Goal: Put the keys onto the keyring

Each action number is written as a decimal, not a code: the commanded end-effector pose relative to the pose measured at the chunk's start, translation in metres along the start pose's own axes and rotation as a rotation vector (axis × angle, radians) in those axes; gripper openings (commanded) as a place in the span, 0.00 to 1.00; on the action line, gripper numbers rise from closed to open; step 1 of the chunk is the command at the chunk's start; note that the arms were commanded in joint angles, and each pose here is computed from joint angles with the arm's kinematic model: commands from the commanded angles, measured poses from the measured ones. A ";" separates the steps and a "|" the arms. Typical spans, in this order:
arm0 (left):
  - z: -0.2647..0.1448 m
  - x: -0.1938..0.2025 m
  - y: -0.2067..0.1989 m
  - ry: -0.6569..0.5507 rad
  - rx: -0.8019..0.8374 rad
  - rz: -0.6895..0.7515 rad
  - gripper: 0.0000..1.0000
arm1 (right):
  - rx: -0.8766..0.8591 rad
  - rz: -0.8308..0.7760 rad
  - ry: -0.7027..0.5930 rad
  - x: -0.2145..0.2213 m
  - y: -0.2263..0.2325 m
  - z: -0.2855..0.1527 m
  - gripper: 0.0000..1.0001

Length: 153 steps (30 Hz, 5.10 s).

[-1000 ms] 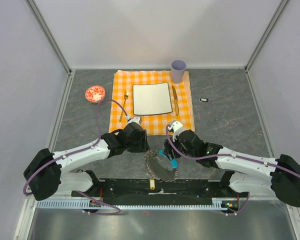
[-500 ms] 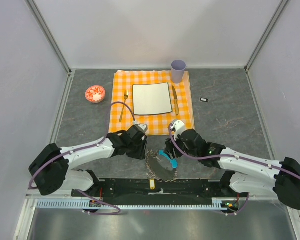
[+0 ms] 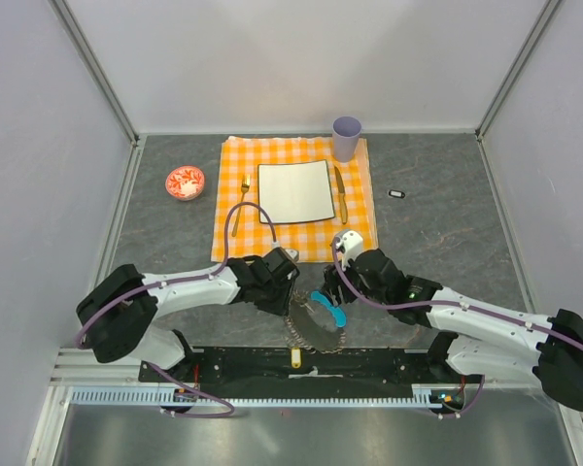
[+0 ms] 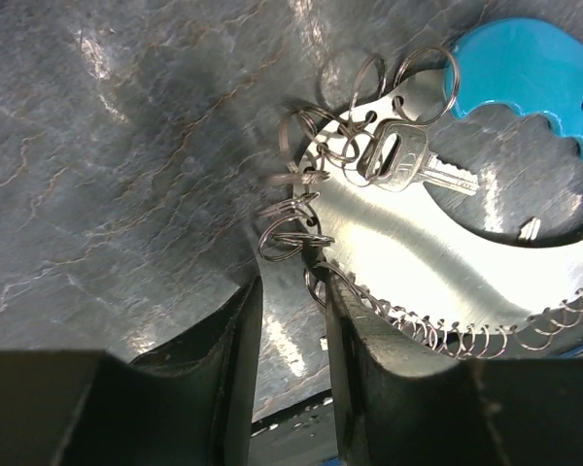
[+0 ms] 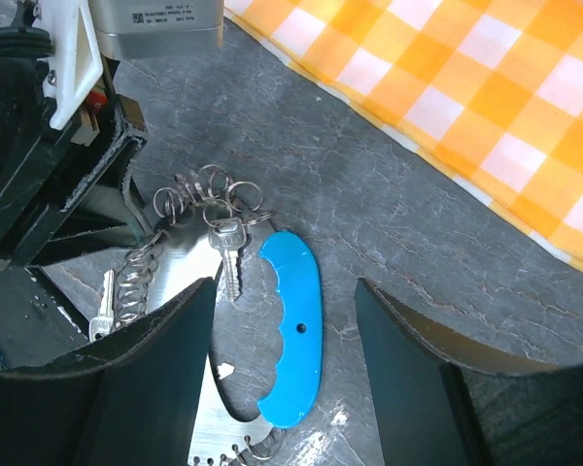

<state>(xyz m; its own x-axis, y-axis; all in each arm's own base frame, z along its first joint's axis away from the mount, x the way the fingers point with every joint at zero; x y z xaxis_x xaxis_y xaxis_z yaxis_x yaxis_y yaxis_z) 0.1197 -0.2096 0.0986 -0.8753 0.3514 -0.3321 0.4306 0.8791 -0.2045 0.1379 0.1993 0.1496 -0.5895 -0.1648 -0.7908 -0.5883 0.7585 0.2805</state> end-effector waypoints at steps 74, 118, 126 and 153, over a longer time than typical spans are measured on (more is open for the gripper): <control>0.018 -0.065 0.007 -0.457 0.112 0.374 0.41 | 0.287 0.108 0.385 0.034 -0.039 0.037 0.22; 0.006 -0.026 0.006 -0.405 0.171 0.128 0.30 | 0.274 0.122 0.360 0.035 -0.039 0.035 0.22; -0.008 -0.037 0.010 -0.487 0.112 0.208 0.46 | 0.270 0.117 0.352 0.034 -0.039 0.034 0.23; 0.010 -0.046 -0.009 -0.365 0.032 0.363 0.35 | 0.256 0.115 0.360 0.037 -0.038 0.037 0.23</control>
<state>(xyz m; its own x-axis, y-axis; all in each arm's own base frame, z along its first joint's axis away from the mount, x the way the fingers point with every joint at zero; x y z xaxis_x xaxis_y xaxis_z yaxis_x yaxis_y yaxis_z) 0.1547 -0.2293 0.0981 -0.5777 0.4714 -0.6664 0.6779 0.7318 -0.0700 0.1611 0.1889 0.0930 -0.8214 -0.2441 -0.5154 -0.3764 0.9111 0.1683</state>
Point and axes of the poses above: each gripper's point midway between its finger pads, its own z axis out along the fingers, its own y axis along the line the jaws close on, x = y × z, the point moved 9 cm from there along -z, back along the fingers, and after that the axes turned 4 degrees about z, right-handed, at the moved point
